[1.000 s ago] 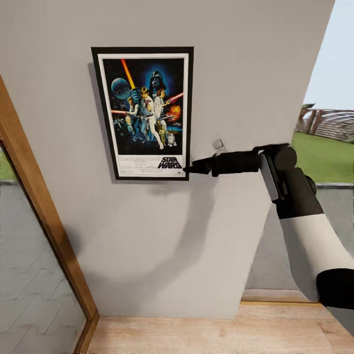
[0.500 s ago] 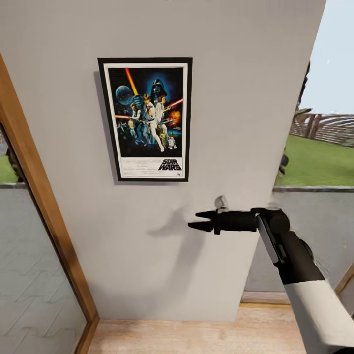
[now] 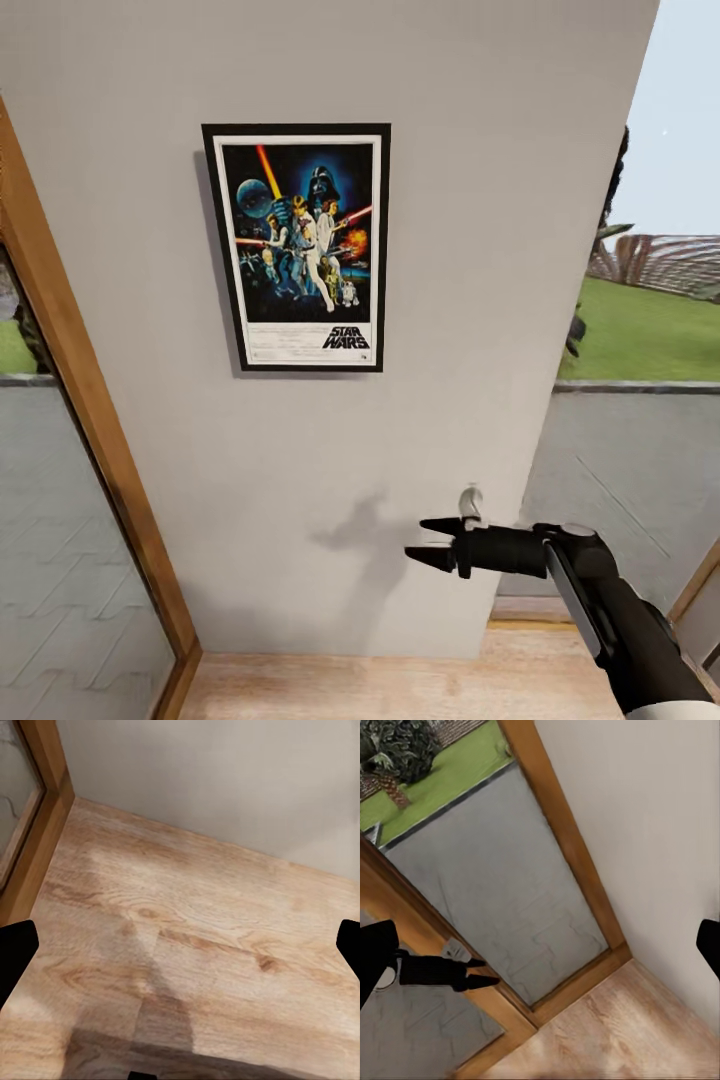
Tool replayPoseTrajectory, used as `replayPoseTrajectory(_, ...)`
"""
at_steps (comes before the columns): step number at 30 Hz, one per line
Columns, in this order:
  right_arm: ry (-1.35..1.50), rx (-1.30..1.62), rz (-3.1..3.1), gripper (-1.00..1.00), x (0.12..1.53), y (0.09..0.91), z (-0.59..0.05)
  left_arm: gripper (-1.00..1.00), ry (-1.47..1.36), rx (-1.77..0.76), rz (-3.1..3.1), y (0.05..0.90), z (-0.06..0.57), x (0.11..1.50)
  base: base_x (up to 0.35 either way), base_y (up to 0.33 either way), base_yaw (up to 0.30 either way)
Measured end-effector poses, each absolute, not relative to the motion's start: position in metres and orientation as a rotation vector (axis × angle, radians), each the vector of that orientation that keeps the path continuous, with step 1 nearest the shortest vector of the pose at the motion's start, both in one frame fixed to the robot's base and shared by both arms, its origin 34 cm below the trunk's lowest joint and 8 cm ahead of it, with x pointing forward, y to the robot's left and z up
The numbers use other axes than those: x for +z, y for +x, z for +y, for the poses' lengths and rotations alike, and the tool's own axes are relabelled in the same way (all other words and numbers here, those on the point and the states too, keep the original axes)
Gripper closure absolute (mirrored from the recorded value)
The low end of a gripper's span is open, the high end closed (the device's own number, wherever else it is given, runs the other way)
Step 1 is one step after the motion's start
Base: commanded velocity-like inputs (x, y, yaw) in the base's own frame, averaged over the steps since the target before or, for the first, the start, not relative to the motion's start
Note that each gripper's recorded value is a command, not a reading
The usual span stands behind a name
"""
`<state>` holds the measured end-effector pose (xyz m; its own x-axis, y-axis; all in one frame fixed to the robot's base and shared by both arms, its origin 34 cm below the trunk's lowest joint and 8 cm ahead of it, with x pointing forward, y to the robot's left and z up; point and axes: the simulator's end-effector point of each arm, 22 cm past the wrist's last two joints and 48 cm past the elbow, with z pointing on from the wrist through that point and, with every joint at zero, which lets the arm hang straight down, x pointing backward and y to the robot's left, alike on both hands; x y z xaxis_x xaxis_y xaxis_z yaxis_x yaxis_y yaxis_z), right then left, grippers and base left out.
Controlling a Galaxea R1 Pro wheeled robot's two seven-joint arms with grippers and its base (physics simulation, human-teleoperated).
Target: Pick up the poster from the kitchen countertop and hang it on one of the wall nails in the kitchen.
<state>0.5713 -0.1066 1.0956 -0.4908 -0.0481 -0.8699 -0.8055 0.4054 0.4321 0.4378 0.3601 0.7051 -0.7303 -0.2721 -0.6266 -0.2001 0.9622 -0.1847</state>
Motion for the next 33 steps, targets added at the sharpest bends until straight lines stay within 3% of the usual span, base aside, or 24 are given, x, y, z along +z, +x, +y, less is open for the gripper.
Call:
replayPoseTrajectory(16,-0.633,1.194,1.951,-1.00,0.969,0.529,-0.128,-1.00,-0.326,-0.140,2.388,0.445,0.360,0.713,0.000,0.000,0.000)
replayPoseTrajectory(33,-0.390,1.154,2.148,-1.00,0.848,0.467,-0.195,-1.00,-0.322,-0.141,2.361,0.453,0.360,0.723,0.000,0.000,0.000)
